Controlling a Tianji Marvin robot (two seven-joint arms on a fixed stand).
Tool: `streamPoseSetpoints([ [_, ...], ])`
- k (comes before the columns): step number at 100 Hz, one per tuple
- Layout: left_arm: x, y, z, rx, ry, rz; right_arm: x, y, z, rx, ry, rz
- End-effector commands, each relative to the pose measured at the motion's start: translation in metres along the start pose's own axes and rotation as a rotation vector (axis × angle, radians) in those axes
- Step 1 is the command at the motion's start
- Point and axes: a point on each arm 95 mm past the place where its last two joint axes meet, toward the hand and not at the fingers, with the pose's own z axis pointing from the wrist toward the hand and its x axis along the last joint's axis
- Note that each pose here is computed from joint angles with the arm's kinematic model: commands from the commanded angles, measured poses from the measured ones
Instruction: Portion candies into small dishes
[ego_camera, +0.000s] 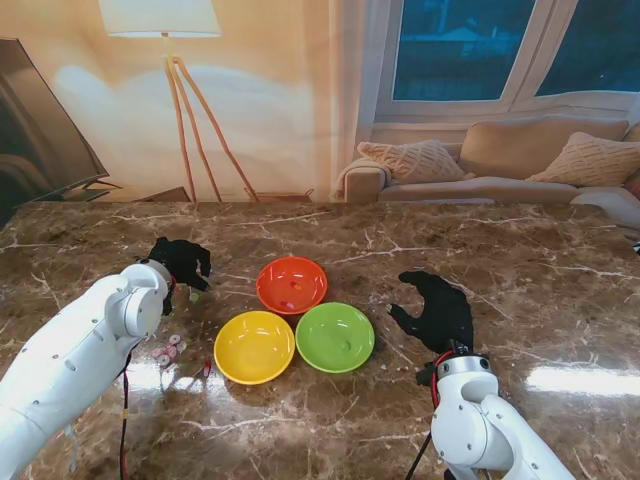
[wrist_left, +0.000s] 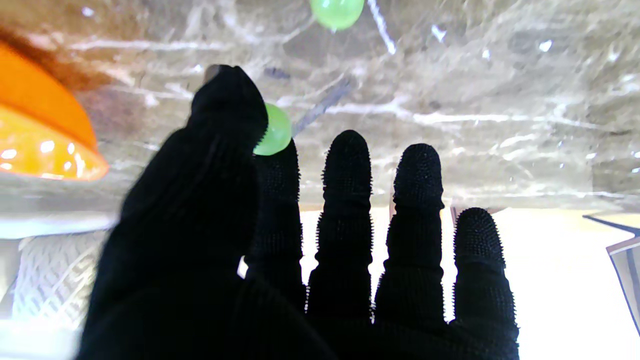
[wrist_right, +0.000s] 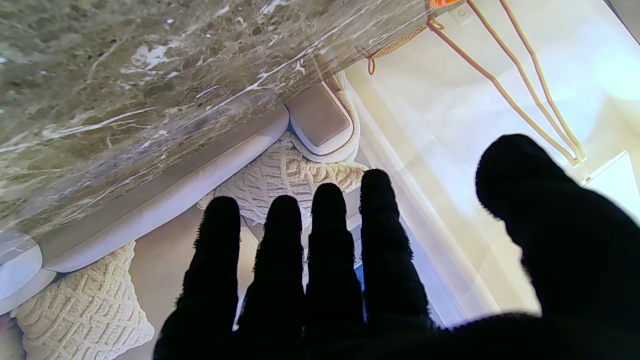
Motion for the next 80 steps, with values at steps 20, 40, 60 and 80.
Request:
streamPoseSetpoints([
  [20,0.026,-0.02,-0.023,0.106,0.085,-0.023,-0.003,-0.004,-0.003,0.02,-0.012,-0.002],
  [40,0.057,-0.031,-0.041,0.197,0.176,-0.064,-0.004,-0.004,-0.004,0.014,-0.014,-0.005],
  [60,0.082,-0.035,-0.055,0.247,0.247,-0.112,-0.004,-0.003,-0.004,0.011,-0.015,-0.004],
  [80,0.108,-0.03,-0.062,0.273,0.329,-0.153,-0.004,-0.002,-0.004,0.01,-0.014,-0.003],
])
